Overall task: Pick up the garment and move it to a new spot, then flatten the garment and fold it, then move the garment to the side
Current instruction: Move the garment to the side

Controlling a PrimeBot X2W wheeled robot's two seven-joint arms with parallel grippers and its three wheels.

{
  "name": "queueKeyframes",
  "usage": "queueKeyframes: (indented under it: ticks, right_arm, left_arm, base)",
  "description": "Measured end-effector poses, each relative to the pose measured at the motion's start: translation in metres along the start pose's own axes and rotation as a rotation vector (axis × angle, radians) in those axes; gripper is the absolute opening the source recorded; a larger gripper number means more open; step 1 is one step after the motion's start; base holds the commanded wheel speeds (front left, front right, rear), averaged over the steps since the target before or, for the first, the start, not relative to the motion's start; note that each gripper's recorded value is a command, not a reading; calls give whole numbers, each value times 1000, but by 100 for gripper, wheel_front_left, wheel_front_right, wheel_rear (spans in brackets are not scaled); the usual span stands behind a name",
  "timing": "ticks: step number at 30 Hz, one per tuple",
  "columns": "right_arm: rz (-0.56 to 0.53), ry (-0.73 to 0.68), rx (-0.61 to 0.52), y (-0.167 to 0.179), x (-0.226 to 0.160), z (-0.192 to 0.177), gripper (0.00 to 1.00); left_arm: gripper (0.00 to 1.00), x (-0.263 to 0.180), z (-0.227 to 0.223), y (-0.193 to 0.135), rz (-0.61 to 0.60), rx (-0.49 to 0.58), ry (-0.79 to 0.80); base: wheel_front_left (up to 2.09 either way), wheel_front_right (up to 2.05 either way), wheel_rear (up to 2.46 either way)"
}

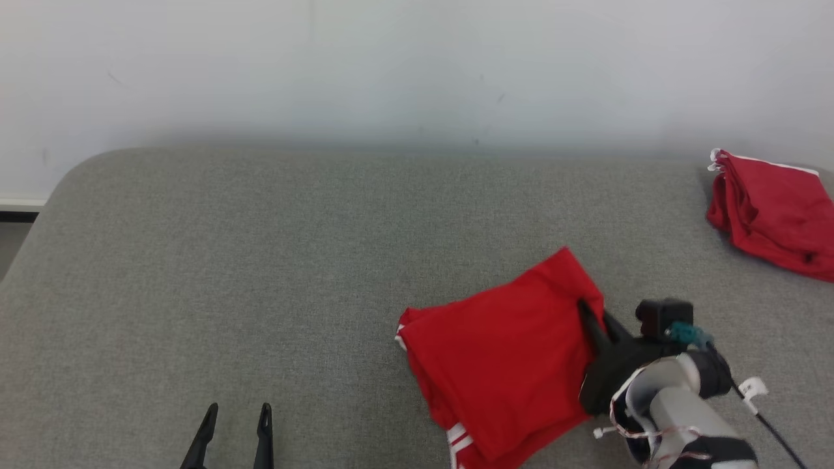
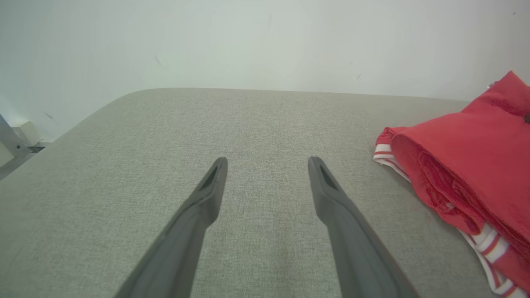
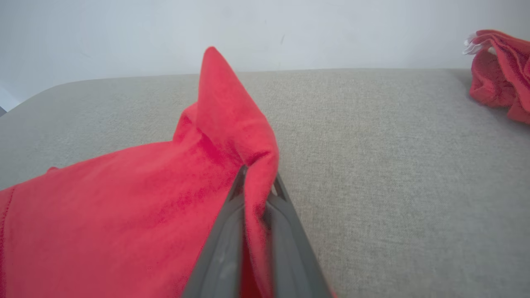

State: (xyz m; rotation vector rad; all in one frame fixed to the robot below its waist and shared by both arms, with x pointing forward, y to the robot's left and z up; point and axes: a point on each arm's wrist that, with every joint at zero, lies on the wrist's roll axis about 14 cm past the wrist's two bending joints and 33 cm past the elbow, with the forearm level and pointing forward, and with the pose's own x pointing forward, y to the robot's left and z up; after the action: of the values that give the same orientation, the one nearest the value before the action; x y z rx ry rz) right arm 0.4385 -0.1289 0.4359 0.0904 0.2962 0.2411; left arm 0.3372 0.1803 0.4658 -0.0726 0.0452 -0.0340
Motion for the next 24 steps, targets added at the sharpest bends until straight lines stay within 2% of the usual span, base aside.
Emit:
queueKeyframes:
  ticks: [5, 6, 10, 24]
  right_arm:
    - [-24, -61, -68, -26, 24, 45, 0]
    - [-41, -81, -99, -40, 33, 63, 0]
    - [-95, -105, -171, -75, 48, 92, 0]
    - [-299, -90, -322, -186, 78, 141, 0]
  left_arm:
    - [100, 12, 0, -2, -12, 1, 2]
    - [100, 19, 2, -2, -16, 4, -2]
    - [100, 34, 0, -6, -38, 11, 2]
    - [100, 91, -12, -25, -152, 43, 11]
  base:
    - [0, 0, 0]
    - [0, 0, 0]
    - [0, 0, 0]
    - [0, 0, 0]
